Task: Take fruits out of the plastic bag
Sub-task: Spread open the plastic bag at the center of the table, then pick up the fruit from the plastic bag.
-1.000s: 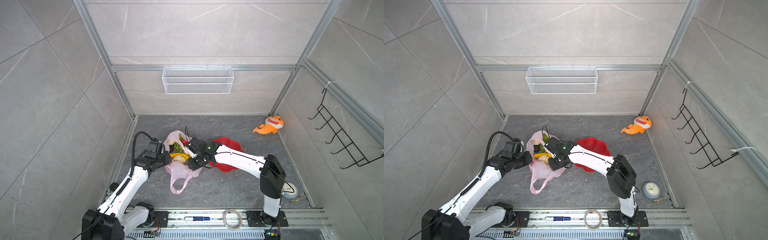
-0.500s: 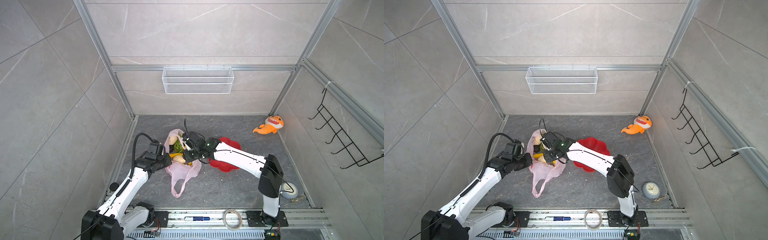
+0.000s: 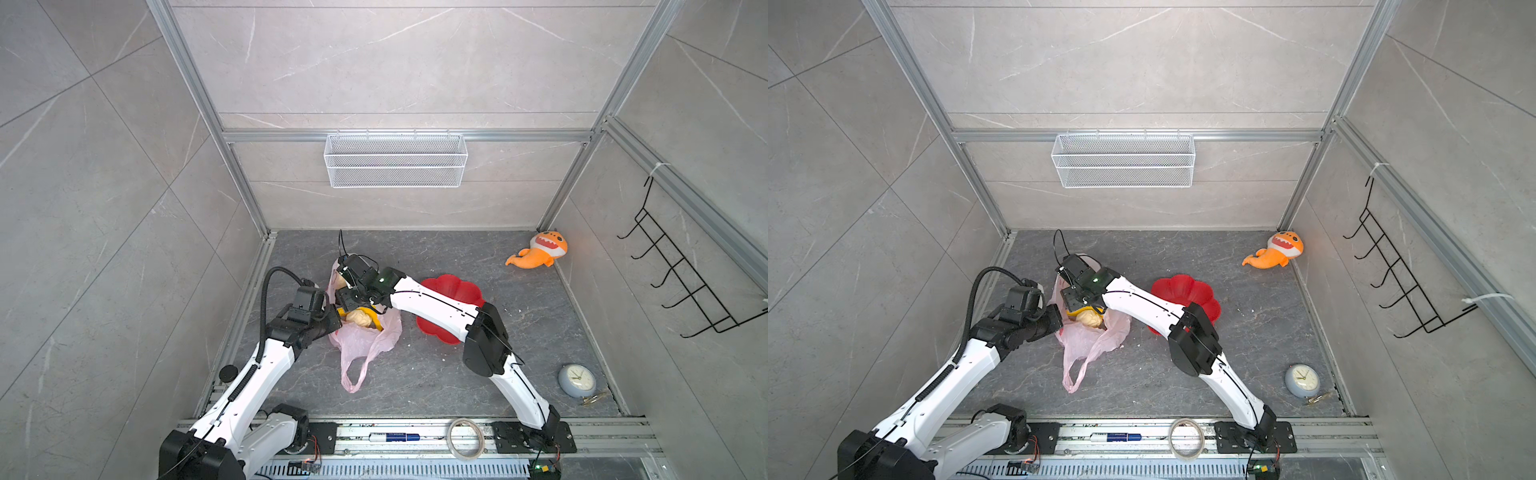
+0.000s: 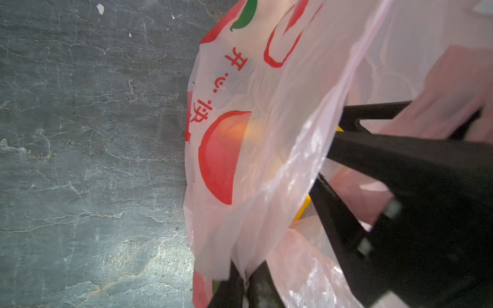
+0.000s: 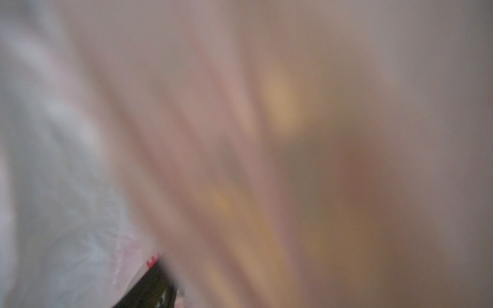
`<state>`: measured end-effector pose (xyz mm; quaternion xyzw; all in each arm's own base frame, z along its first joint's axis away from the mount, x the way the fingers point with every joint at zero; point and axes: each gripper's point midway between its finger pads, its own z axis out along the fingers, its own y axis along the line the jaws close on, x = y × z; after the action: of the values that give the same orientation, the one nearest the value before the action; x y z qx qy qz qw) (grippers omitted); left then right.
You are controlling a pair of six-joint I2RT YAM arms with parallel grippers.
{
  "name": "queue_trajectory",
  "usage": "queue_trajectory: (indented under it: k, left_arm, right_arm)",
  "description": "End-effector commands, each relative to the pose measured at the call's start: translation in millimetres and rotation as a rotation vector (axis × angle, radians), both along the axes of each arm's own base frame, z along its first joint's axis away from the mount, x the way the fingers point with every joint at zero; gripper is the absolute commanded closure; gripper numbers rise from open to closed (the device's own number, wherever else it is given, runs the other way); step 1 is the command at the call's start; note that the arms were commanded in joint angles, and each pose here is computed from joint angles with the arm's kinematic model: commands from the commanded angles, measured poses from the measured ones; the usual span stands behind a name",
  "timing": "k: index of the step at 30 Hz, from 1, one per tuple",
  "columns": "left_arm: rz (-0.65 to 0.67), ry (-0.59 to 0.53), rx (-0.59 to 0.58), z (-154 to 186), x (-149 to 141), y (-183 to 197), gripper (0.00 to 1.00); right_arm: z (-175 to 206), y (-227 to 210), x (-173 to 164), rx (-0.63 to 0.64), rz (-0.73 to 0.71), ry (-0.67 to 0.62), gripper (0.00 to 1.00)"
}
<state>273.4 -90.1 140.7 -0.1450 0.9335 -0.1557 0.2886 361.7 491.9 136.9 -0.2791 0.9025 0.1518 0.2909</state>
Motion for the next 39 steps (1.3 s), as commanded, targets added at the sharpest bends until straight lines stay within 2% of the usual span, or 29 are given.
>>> queue_trajectory:
  k: [1, 9, 19, 25, 27, 30, 32, 36, 39]
  left_arm:
    - [0.018, -0.031, -0.001, 4.9, 2.9, 1.7, 0.93]
    - [0.025, -0.033, -0.004, -0.3, 2.8, 2.1, 0.93]
    - [0.032, -0.04, -0.001, -3.5, 10.1, 1.5, 0.94]
    - [0.032, -0.055, -0.006, -0.1, 11.1, 1.1, 0.95]
    - [0.03, -0.056, -0.008, -0.8, 10.8, 0.7, 0.95]
    - [0.022, -0.053, -0.014, -2.5, 9.0, -0.5, 0.95]
    - [0.017, -0.053, -0.014, -2.8, 8.3, -0.8, 0.94]
    - [0.004, -0.057, -0.016, -2.5, 8.5, -2.7, 0.95]
    - [-0.01, -0.06, -0.018, -2.1, 10.0, -4.8, 0.95]
  right_arm:
    - [-7.3, -3.5, 3.6, -0.078, 0.018, -0.027, 0.29]
    - [-28.0, -12.6, 22.4, -0.162, -0.013, -0.043, 0.26]
    - [-55.2, -15.8, 33.3, -0.195, -0.014, -0.006, 0.24]
    - [-13.4, -8.4, 25.7, -0.103, 0.011, 0.002, 0.26]
    - [20.2, -6.5, 21.5, -0.043, 0.025, -0.019, 0.32]
    - [49.2, -8.5, 17.6, -0.002, 0.032, -0.039, 0.56]
    - [65.5, -11.1, 15.7, 0.015, 0.035, -0.054, 0.66]
    - [90.8, -16.7, 15.3, 0.023, 0.038, -0.097, 0.81]
    - [101.1, -19.0, 21.1, 0.017, 0.037, -0.141, 0.86]
